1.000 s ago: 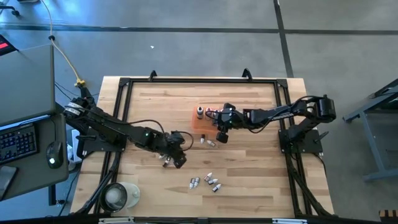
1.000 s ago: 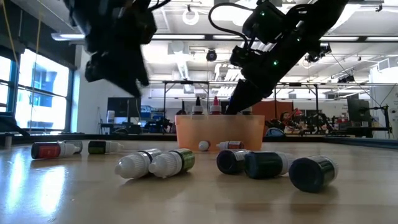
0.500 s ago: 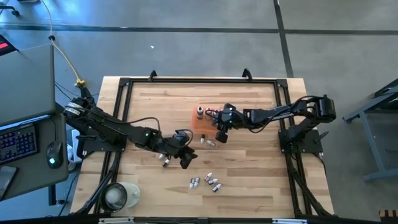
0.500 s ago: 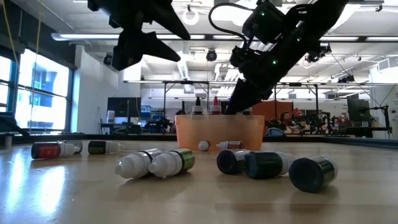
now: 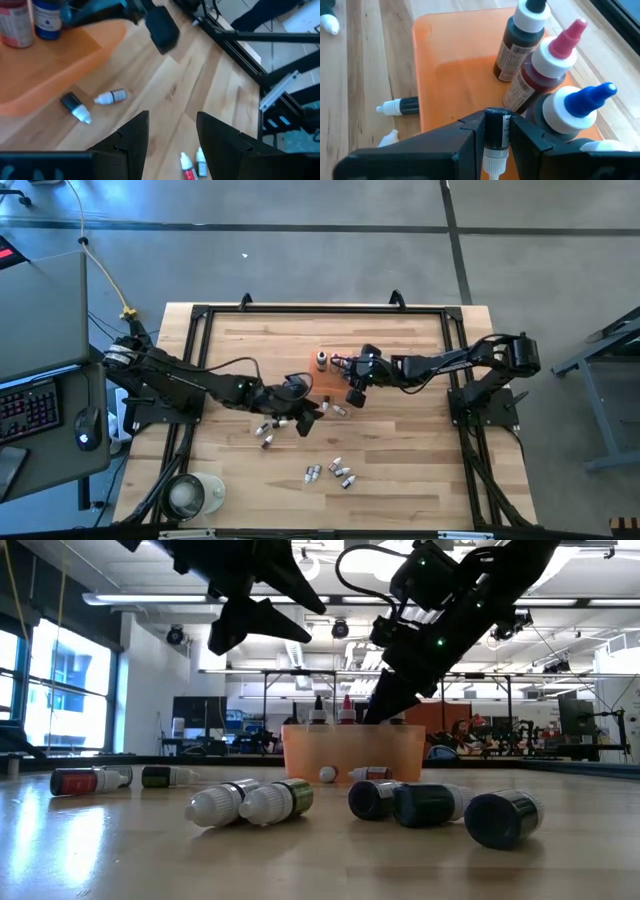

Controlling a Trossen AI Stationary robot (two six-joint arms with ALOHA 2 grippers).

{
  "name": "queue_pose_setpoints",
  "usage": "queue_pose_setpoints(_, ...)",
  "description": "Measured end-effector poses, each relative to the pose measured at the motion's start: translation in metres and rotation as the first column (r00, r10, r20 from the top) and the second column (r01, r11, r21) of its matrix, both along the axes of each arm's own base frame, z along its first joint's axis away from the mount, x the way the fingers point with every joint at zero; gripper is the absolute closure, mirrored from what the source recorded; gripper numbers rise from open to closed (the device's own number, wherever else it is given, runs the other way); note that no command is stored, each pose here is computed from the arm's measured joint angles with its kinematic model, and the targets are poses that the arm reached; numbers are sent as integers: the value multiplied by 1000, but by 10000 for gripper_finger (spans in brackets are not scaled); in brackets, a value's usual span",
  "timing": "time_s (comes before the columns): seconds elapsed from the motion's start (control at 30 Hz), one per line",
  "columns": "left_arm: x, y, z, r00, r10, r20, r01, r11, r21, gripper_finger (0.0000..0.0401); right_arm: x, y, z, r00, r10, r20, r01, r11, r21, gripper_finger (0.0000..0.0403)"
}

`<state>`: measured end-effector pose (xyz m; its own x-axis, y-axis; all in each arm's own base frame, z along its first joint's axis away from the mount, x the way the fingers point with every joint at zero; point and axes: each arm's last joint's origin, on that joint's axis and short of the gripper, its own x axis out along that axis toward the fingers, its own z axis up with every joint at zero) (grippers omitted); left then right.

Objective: Pick & Place food coloring
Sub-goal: Put the top small purple food coloring bottle into the orange bin, then put the top small green food coloring bottle into the orange bin

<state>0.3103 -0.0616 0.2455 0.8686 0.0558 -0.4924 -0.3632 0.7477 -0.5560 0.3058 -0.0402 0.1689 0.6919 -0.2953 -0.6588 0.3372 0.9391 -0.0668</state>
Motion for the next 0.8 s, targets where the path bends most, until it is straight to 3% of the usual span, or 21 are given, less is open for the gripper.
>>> queue_pose_setpoints(0.13, 1, 8, 0, 1000, 24, 1, -24, 1000, -1, 238, 1, 0, 1, 1000, 15, 15, -15, 1000, -2, 322)
queue_pose_setpoints(0.4, 2, 11, 0, 999, 32, 1, -32, 999, -2, 238, 1, 2, 0, 996, 93, -10, -93, 996, 2, 245)
queue_pose_setpoints(0.57, 2, 11, 0, 1000, 28, 1, -28, 1000, -4, 238, 0, 1, 0, 998, 65, -6, -65, 998, 10, 239)
queue_pose_setpoints(0.8, 2, 11, 0, 1000, 28, 1, -28, 1000, -5, 238, 1, 5, 15, 989, 115, 97, -121, 991, 57, 240)
